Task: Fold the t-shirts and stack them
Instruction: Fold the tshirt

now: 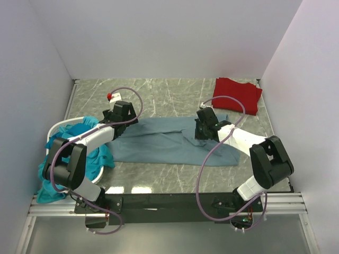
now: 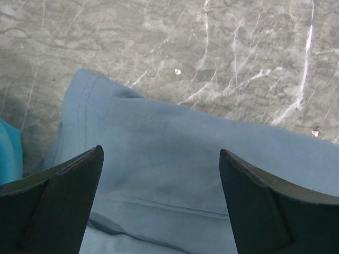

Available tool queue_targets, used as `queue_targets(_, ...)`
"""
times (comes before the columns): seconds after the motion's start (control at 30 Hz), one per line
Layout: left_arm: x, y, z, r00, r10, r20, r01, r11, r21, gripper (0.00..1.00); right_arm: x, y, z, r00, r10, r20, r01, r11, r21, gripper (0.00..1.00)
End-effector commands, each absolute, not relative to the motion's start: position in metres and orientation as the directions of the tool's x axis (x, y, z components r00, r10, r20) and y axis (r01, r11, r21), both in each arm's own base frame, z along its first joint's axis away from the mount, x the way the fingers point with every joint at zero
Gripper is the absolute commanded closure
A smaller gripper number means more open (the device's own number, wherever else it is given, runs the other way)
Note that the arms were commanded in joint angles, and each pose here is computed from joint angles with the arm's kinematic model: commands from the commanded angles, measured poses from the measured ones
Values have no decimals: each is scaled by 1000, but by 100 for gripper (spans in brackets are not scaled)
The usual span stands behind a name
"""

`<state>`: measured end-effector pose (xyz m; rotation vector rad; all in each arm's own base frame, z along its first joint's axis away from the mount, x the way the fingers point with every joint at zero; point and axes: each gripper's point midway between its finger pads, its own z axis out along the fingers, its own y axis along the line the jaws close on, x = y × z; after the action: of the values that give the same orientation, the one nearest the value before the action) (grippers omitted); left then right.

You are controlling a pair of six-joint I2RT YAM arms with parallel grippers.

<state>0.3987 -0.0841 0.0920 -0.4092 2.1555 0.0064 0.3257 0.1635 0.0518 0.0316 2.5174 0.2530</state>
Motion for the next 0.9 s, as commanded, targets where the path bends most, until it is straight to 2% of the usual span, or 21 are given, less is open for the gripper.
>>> queue_targets(0.0,402,-86,106,-491,-308,-815,-277,942,-189,4,316,161,57,-806,101,-583,-2,985,173,100)
queue_targets(0.33,399,-86,107,-488,-310,-816,-276,941,-193,4,294,182,59,-812,81,-578,-40,980,193,100)
queue_targets(0.43,399,-86,107,-489,-311,-815,-275,942,-194,4,288,191,64,-814,75,-576,-62,975,215,83)
queue_targets(0.47,399,-86,107,-491,-310,-814,-275,942,-193,4,287,191,68,-809,78,-582,-64,974,219,69)
queue_targets(0.63,400,-87,104,-497,-309,-811,-273,943,-191,4,294,174,90,-771,110,-627,-11,983,185,43)
queue_targets(0.73,400,-87,103,-499,-306,-811,-274,943,-188,4,304,156,100,-755,139,-640,22,982,187,38)
queue_targets(0.87,400,-86,103,-497,-307,-811,-278,942,-186,4,325,116,98,-740,219,-636,108,972,209,36)
